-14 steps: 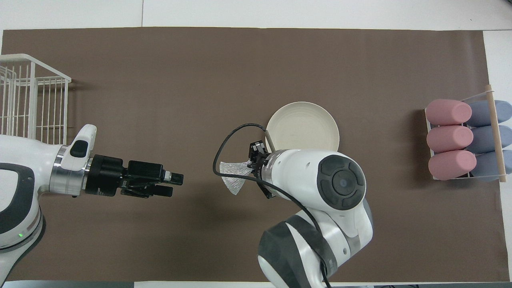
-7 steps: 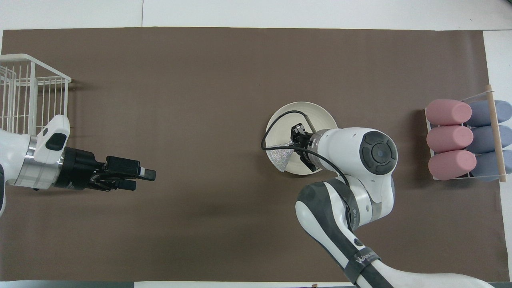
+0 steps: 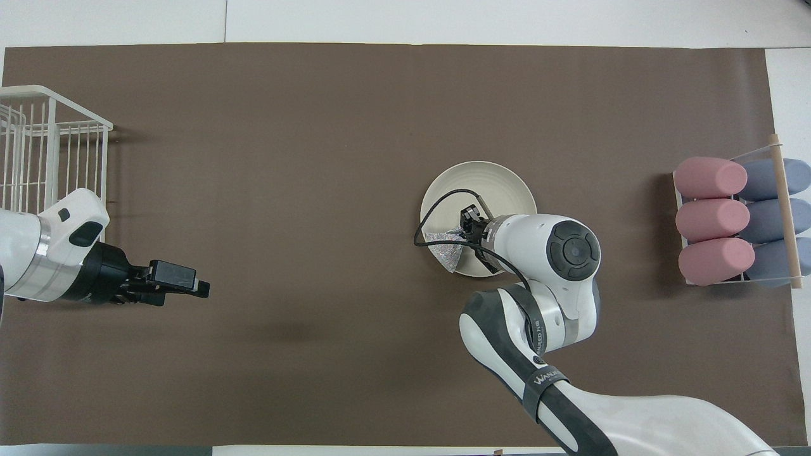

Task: Wipe plate with sponge
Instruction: 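Rub the sponge around the plate surface with the right gripper, then lift the sponge off the plate and bring it to the left gripper, then grasp the sponge with the left gripper and open the right gripper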

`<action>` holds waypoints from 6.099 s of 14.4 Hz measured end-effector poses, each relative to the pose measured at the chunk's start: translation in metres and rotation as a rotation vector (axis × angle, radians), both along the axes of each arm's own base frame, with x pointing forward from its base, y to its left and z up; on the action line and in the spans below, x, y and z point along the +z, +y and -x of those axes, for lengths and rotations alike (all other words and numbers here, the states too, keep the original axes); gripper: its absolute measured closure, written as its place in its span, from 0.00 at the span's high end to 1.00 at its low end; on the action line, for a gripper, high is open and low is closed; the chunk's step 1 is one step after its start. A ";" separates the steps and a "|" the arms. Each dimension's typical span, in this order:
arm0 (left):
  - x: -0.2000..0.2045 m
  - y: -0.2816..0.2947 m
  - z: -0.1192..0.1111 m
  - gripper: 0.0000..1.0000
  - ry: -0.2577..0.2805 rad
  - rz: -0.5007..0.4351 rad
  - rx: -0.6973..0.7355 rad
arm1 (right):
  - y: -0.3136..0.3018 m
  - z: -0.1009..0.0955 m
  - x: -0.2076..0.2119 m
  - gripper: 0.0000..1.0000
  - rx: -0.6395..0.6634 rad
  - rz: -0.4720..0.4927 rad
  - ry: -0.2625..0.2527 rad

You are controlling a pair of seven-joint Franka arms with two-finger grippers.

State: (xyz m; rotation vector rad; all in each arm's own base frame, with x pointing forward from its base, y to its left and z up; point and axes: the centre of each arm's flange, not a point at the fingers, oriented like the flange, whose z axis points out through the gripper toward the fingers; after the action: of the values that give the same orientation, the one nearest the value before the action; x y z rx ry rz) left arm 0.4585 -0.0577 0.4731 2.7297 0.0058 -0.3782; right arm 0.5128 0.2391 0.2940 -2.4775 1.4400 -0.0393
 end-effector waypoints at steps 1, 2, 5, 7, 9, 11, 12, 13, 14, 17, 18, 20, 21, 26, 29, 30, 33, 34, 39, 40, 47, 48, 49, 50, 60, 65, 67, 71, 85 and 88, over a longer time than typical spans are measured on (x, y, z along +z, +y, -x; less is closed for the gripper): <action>0.000 0.002 0.000 1.00 -0.002 -0.026 -0.011 | -0.009 -0.004 0.000 0.09 0.018 0.006 -0.009; -0.001 0.004 0.000 1.00 -0.004 -0.040 -0.017 | -0.022 -0.010 0.000 0.09 0.037 0.014 -0.019; 0.000 0.005 0.000 1.00 -0.007 -0.055 -0.022 | -0.064 -0.025 0.000 0.09 0.091 0.039 -0.046; 0.000 0.005 0.000 1.00 -0.008 -0.056 -0.023 | -0.075 -0.029 -0.001 0.09 0.103 0.046 -0.053; 0.000 0.005 0.000 1.00 -0.008 -0.057 -0.023 | -0.072 -0.028 -0.001 0.09 0.106 0.044 -0.052; 0.000 0.005 -0.001 1.00 -0.009 -0.057 -0.022 | -0.055 -0.022 -0.001 0.09 0.080 0.027 -0.040; 0.000 0.005 -0.001 1.00 -0.009 -0.057 -0.022 | -0.039 -0.017 -0.001 0.09 0.054 0.012 -0.027; 0.000 0.005 -0.001 1.00 -0.009 -0.057 -0.022 | -0.022 -0.010 -0.001 0.09 0.027 -0.006 -0.012; 0.001 0.005 -0.001 1.00 -0.009 -0.057 -0.022 | -0.007 -0.003 -0.001 0.09 0.010 -0.020 0.000; 0.001 0.005 -0.001 1.00 -0.010 -0.057 -0.021 | 0.003 0.002 -0.002 0.09 -0.002 -0.031 0.011; 0.001 0.005 -0.001 1.00 -0.011 -0.057 -0.021 | 0.001 0.001 -0.002 0.09 0.005 -0.029 0.009; 0.001 0.005 -0.001 1.00 -0.012 -0.058 -0.021 | -0.010 -0.004 -0.002 0.09 0.045 -0.019 -0.007; 0.001 0.005 -0.001 1.00 -0.013 -0.058 -0.020 | -0.023 -0.010 -0.001 0.09 0.068 -0.011 -0.020; 0.004 0.003 -0.003 1.00 -0.018 -0.063 -0.009 | -0.081 -0.030 -0.002 0.09 0.126 0.021 -0.058; 0.004 0.000 -0.004 1.00 -0.025 -0.066 -0.008 | -0.068 -0.026 -0.002 0.09 0.130 0.015 -0.053; 0.005 -0.002 -0.004 1.00 -0.028 -0.067 -0.010 | -0.057 -0.022 -0.002 0.09 0.114 0.006 -0.045; 0.005 -0.012 -0.003 1.00 -0.026 -0.075 -0.009 | -0.009 -0.003 -0.002 0.09 0.049 -0.028 -0.006; 0.005 -0.014 -0.003 1.00 -0.027 -0.077 -0.007 | 0.002 0.002 -0.003 0.09 0.037 -0.033 0.004; 0.005 -0.015 -0.003 1.00 -0.025 -0.080 0.005 | 0.006 0.003 -0.001 0.09 0.014 -0.040 0.009; 0.005 -0.015 -0.003 1.00 -0.023 -0.082 0.012 | 0.008 0.001 0.002 0.09 -0.010 -0.048 0.013; 0.009 -0.021 -0.005 1.00 0.002 0.002 0.098 | 0.090 -0.025 0.113 0.09 -0.220 -0.121 0.117; 0.010 -0.024 -0.005 1.00 0.010 0.049 0.120 | 0.097 -0.028 0.132 0.09 -0.244 -0.093 0.118; 0.012 -0.028 -0.005 1.00 0.020 0.097 0.143 | 0.107 -0.028 0.151 0.09 -0.270 -0.072 0.123; 0.013 -0.031 -0.006 1.00 0.032 0.151 0.170 | 0.120 -0.025 0.169 0.09 -0.294 -0.062 0.132; -0.013 -0.051 -0.005 1.00 0.140 0.594 0.448 | 0.216 0.036 0.202 0.09 -0.395 -0.044 0.183; -0.033 -0.070 0.000 1.00 0.130 0.589 0.491 | 0.228 0.048 0.204 0.09 -0.393 -0.025 0.173; -0.037 -0.080 0.003 0.99 0.136 0.590 0.487 | 0.226 0.046 0.205 0.09 -0.395 -0.024 0.171; -0.043 -0.092 0.009 0.92 0.147 0.589 0.481 | 0.225 0.045 0.205 0.09 -0.396 -0.018 0.164; -0.043 -0.108 0.006 0.05 0.185 0.598 0.610 | 0.218 0.039 0.208 0.09 -0.368 -0.013 0.148; -0.037 -0.112 0.004 0.05 0.200 0.599 0.635 | 0.207 0.033 0.210 0.26 -0.246 0.019 0.132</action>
State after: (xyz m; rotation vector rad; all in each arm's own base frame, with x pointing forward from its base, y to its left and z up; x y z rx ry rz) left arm 0.4545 -0.1694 0.4359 1.9556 0.6775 -0.3810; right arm 0.4796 0.4457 0.5044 -2.3422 1.8001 0.0637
